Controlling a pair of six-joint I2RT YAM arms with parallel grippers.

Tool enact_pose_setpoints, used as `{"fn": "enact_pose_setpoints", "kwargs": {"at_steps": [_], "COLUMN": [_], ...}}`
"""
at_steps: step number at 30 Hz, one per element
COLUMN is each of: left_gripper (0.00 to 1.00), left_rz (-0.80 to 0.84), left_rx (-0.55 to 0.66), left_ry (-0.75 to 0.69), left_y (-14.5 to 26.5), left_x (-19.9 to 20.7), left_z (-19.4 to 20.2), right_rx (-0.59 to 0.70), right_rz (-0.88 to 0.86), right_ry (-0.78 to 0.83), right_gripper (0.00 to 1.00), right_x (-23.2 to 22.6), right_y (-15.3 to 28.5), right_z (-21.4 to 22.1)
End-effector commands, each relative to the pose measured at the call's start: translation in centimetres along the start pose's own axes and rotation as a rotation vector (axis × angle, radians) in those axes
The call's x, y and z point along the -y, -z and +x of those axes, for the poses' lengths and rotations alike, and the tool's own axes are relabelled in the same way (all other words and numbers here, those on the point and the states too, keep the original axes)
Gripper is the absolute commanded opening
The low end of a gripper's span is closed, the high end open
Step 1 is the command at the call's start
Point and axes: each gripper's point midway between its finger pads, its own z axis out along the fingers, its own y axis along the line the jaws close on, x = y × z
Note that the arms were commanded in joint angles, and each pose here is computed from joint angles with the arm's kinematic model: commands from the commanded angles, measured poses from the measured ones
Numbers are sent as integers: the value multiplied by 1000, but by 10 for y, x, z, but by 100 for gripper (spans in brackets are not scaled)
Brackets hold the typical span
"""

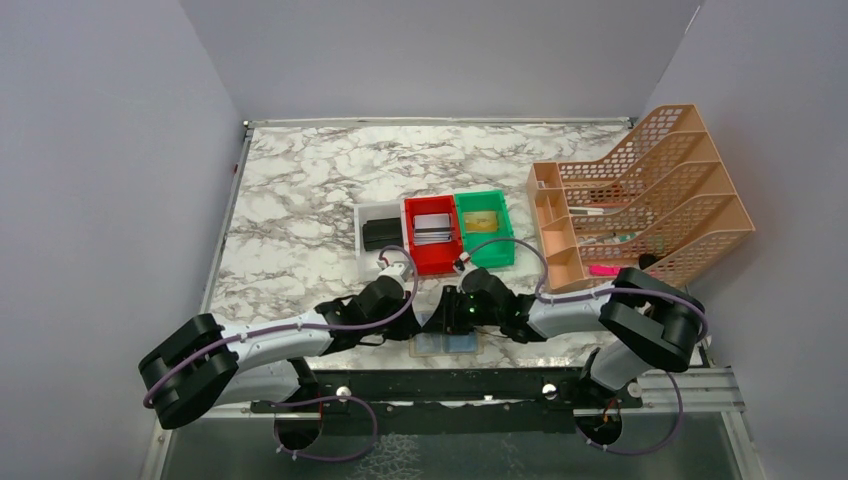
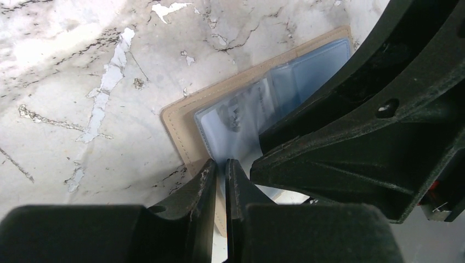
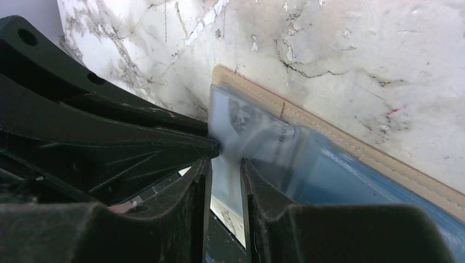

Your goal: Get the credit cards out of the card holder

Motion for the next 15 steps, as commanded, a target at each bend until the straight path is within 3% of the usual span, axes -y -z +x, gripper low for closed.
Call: {"fn": "enact_pose_setpoints", "kwargs": {"at_steps": [1, 7, 15], "left_gripper": [13, 15, 16], "left_rz": [74, 89, 72], "left_rx": [-3, 20, 50], "left_ry": [-10, -11, 4], "left_y": [0, 4, 9], "left_x": [15, 18, 14], "left_z": [0, -5, -9], "right_rx": [-35, -24, 6], "right_rz": [-65, -57, 1], "right_ry": [-42, -50, -61], "right_gripper": [30, 26, 6], "right_x": [-7, -6, 8], "right_y": [-2, -2, -2], "right_z": [12, 10, 8]}}
